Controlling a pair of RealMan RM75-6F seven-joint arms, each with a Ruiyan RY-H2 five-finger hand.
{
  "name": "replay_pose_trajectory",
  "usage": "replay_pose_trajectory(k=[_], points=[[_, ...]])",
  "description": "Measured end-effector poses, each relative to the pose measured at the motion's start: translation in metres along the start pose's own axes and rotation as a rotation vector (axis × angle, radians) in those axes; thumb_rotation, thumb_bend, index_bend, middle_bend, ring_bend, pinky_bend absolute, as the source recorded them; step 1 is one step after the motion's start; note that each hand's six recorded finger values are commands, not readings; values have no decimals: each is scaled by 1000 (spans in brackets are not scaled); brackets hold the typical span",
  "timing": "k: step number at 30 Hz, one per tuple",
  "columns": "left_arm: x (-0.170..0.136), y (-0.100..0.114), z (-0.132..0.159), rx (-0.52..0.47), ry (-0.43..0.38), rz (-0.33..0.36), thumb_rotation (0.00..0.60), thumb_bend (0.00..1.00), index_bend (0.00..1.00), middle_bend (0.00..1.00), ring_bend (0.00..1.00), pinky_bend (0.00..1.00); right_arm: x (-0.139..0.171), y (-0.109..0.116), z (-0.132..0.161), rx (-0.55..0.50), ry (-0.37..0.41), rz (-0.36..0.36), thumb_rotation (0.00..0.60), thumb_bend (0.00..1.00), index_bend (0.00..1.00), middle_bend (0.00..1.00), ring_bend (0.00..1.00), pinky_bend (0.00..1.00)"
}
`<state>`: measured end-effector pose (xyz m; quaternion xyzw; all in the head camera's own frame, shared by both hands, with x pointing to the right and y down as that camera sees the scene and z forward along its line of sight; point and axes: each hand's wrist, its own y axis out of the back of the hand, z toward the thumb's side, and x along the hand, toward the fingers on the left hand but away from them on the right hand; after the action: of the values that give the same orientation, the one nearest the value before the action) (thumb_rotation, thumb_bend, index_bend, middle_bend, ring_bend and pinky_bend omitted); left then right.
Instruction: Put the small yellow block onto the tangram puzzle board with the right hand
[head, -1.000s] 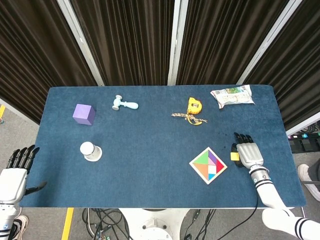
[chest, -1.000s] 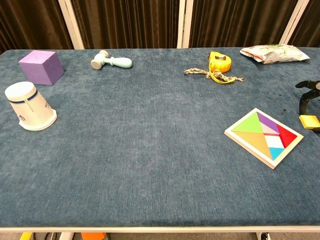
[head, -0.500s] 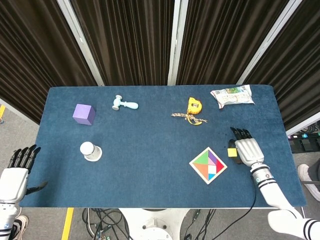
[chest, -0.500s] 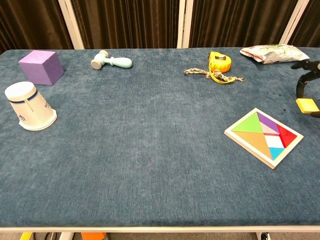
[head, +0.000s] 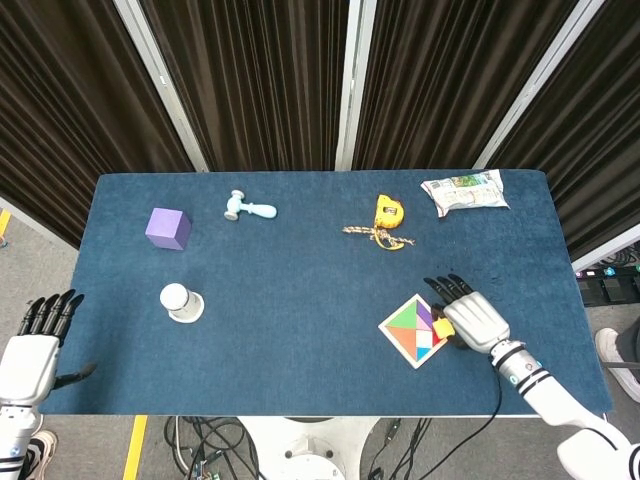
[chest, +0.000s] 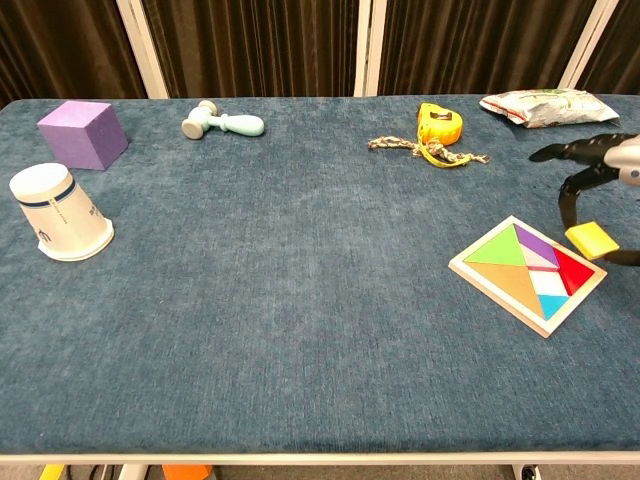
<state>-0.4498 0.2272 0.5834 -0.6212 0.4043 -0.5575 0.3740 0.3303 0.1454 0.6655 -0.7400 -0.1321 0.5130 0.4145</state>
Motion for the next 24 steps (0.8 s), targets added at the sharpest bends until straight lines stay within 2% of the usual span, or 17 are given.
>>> replay_pose_trajectory(k=[3, 6, 24], points=[[0, 0, -1, 0, 2, 1, 600, 0, 58, 36, 0, 49, -1, -5, 6, 28, 30, 15, 600, 192, 499, 0, 0, 0], [-1, 0, -2, -3, 7, 1, 600, 0, 58, 36, 0, 49, -3, -7, 7, 36, 26, 23, 600, 191, 497, 0, 0, 0], [-3, -5, -9, -24, 11, -8, 600, 0, 59, 36, 0, 49, -15, -17, 22, -77, -120, 85, 600, 188, 502, 0, 0, 0]])
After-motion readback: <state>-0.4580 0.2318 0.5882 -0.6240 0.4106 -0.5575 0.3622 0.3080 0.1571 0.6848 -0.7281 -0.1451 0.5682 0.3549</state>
